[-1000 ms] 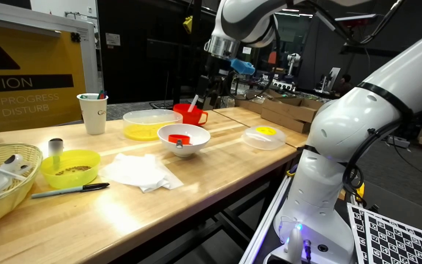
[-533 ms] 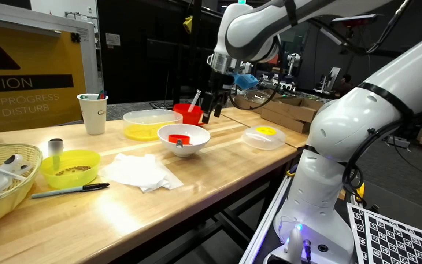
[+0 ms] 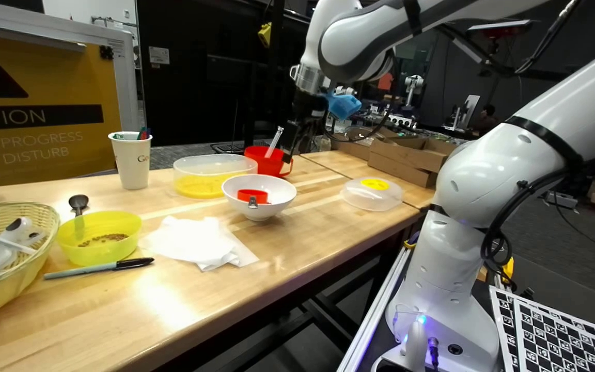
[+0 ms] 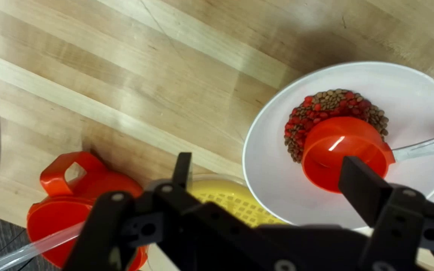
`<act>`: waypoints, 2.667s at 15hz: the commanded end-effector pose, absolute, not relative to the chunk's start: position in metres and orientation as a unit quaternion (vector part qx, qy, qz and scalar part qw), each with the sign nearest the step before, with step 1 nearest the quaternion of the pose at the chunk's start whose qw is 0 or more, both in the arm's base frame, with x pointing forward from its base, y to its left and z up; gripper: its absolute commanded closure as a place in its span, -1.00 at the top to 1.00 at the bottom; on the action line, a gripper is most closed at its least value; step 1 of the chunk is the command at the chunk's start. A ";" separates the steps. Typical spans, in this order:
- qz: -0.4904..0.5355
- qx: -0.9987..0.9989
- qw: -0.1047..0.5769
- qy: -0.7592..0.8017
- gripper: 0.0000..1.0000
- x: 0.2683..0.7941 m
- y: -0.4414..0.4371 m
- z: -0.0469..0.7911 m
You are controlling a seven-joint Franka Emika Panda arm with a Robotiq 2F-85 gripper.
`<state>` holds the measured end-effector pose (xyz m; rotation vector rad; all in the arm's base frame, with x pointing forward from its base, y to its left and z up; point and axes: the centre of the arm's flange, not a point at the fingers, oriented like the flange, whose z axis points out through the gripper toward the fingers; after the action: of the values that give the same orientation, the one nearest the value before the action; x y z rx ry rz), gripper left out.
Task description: Use the scoop to stir the contents of the white bowl
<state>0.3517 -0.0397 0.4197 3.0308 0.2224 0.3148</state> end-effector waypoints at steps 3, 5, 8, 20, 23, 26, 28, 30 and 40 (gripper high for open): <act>0.096 0.992 0.056 0.066 1.00 0.320 0.020 0.418; 0.092 0.991 0.056 0.078 1.00 0.314 0.043 0.420; 0.082 0.990 0.050 0.099 1.00 0.308 0.070 0.418; 0.065 0.949 0.085 0.298 1.00 0.309 0.058 0.416; 0.066 0.932 0.098 0.342 1.00 0.310 0.055 0.415; 0.053 0.902 0.093 0.417 1.00 0.311 0.053 0.415; 0.042 0.882 0.079 0.464 1.00 0.311 0.053 0.416; 0.031 0.857 0.067 0.509 1.00 0.312 0.054 0.413; -0.024 0.694 0.045 0.718 1.00 0.304 0.069 0.404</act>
<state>0.3162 0.0661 0.4100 2.2776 2.0315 -0.0488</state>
